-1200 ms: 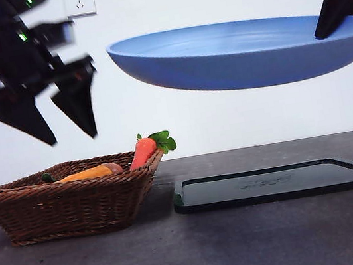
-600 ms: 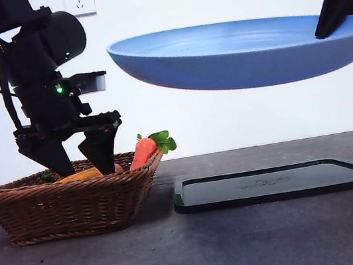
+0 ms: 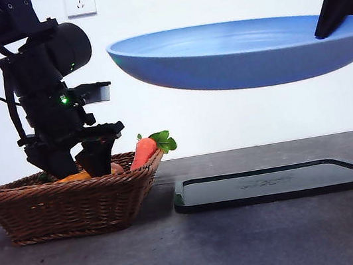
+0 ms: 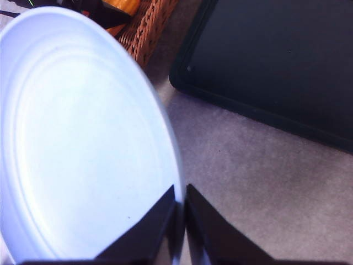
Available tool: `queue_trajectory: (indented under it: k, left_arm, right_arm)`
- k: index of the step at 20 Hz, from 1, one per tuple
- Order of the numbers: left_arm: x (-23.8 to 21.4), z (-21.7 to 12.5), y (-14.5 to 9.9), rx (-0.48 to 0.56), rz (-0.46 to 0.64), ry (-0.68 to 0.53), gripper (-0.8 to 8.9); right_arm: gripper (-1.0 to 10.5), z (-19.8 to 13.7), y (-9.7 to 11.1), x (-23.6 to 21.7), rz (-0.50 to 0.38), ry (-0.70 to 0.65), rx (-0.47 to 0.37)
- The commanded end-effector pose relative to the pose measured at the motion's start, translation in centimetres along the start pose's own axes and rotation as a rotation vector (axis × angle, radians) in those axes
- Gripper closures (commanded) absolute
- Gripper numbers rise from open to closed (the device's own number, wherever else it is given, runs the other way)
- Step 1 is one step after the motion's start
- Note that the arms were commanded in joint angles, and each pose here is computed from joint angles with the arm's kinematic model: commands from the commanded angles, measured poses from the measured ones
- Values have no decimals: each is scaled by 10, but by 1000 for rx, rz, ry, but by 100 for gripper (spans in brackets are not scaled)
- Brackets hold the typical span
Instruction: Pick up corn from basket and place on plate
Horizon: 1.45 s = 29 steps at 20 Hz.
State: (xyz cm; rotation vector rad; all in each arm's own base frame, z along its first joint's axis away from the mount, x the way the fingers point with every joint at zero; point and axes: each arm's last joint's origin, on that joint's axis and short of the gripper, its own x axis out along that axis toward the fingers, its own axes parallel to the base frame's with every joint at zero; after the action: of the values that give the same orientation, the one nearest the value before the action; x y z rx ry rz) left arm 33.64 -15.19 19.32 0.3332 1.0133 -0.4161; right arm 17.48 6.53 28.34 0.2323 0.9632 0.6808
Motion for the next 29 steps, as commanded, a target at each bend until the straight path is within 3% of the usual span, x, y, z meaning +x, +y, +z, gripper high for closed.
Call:
queue_trajectory:
  k: [1, 6, 12, 16, 22, 26, 29]
  left_arm:
    - [4, 4, -2, 10, 0, 1, 598]
    - [-5, 8, -1, -8, 1, -5, 609]
    - [-56, 42, 2, -40, -10, -43, 609]
    - [-101, 58, -5, -69, -156, -139, 609]
    - [-130, 55, -51, 17, -491, -160, 608]
    - [-133, 54, -95, 141, -551, -177, 608]
    - [-125, 53, -117, 238, -505, -181, 608]
  right_arm:
    - [944, 5, 3, -3, 9, -22, -3]
    - [944, 5, 3, -3, -12, -25, -3]
    - [944, 7, -2, 0, -93, -32, 27]
    - [944, 14, -15, 18, -145, 7, 77]
    - [944, 29, -35, 55, -130, 27, 157]
    - [944, 31, -42, 69, -76, 57, 193]
    - [944, 33, -40, 70, -13, 51, 203]
